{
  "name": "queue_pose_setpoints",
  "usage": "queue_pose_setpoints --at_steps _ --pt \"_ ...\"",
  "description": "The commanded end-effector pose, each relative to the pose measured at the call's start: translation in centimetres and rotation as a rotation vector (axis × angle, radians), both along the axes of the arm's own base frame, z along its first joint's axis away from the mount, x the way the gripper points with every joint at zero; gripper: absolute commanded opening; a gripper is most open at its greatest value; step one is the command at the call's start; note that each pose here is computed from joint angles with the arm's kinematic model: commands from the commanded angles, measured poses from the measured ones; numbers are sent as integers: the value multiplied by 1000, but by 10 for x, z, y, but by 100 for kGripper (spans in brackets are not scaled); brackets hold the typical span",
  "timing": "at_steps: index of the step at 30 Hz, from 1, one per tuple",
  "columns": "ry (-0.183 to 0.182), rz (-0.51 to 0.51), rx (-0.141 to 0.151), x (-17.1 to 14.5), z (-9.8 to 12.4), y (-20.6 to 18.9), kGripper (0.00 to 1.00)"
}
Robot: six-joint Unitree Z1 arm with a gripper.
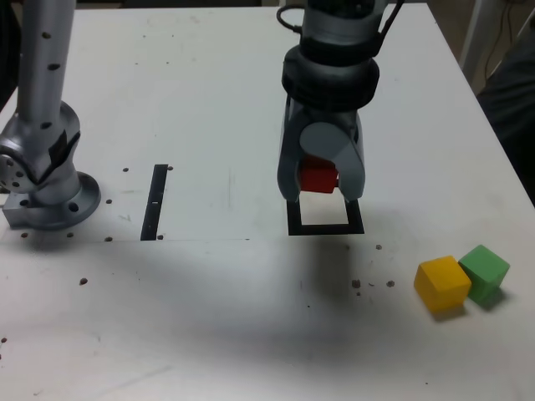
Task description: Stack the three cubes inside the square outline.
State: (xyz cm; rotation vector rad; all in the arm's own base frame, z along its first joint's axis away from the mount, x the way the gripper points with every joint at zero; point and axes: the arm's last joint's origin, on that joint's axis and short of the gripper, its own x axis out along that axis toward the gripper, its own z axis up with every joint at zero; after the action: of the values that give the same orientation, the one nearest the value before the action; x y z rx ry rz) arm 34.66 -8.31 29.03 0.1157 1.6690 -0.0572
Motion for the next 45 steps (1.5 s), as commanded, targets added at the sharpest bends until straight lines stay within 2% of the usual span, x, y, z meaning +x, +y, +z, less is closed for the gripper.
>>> queue_pose_setpoints --at_steps 1,13,27,34,41,43,45 --pt "-4 10 -9 0 -4 7 31" --pt "-24 37 -68 9 -32 39 31" --pt "-13 30 -113 14 -57 49 31" --pt "-1 23 -132 17 -70 52 31" --pt "-4 22 -137 18 -76 54 32" --pt "-9 21 -137 19 -77 54 35" --pt "-13 19 -139 19 -78 55 55"
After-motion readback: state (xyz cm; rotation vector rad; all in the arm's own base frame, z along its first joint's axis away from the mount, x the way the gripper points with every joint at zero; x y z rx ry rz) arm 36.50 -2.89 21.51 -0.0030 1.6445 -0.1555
